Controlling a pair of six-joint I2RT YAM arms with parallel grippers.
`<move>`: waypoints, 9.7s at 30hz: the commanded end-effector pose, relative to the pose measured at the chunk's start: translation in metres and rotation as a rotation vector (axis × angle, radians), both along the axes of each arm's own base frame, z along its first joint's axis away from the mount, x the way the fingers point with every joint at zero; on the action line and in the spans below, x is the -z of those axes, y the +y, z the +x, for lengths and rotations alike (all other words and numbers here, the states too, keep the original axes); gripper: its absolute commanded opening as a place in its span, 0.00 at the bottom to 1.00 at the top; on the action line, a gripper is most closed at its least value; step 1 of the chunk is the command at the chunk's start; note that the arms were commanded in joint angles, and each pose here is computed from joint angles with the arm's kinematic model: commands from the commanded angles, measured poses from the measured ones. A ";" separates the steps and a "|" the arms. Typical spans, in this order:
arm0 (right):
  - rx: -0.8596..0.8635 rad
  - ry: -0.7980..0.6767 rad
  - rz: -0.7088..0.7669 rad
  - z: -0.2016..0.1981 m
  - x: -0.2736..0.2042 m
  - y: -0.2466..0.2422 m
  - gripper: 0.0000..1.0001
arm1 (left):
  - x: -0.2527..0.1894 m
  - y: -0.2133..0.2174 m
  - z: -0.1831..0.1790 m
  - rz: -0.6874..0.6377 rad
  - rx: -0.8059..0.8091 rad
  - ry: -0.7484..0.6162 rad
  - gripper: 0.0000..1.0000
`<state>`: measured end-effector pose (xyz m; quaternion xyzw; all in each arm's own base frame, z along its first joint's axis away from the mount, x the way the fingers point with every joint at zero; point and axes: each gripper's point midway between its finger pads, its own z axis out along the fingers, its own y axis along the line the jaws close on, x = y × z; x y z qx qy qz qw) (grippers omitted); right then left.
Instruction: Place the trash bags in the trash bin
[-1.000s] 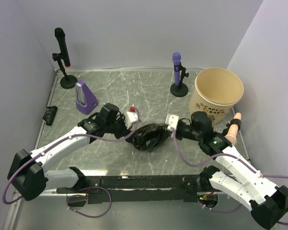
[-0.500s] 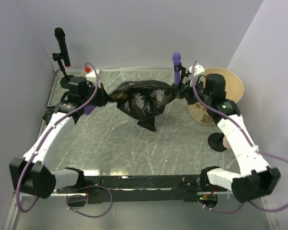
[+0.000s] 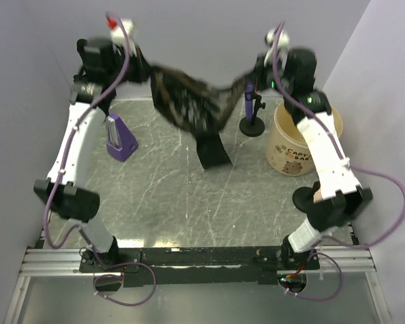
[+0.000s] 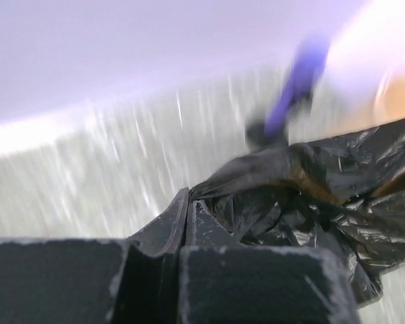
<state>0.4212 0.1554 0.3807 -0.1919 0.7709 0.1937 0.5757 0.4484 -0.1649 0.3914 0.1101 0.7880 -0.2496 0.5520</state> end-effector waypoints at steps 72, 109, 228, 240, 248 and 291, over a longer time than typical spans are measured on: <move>0.266 0.357 -0.474 -0.058 0.142 -0.128 0.59 | -0.163 0.005 -0.051 -0.461 0.045 -0.425 0.01; -0.709 0.082 -0.254 -0.188 0.044 0.116 0.53 | -0.338 -0.008 -0.130 -0.733 0.165 -0.777 0.01; -0.023 0.323 0.141 -0.088 0.074 -0.058 0.00 | 0.096 -0.086 0.012 0.206 0.020 0.160 0.01; 0.021 0.570 0.193 -0.090 0.148 -0.061 0.00 | 0.179 -0.056 -0.023 0.130 0.143 0.537 0.01; -0.030 0.561 0.161 -0.115 0.138 -0.058 0.26 | 0.167 -0.043 -0.074 0.018 0.336 0.588 0.01; -0.605 0.047 -0.238 -0.107 0.075 -0.016 0.00 | 0.120 -0.057 -0.121 0.529 0.994 -0.023 0.01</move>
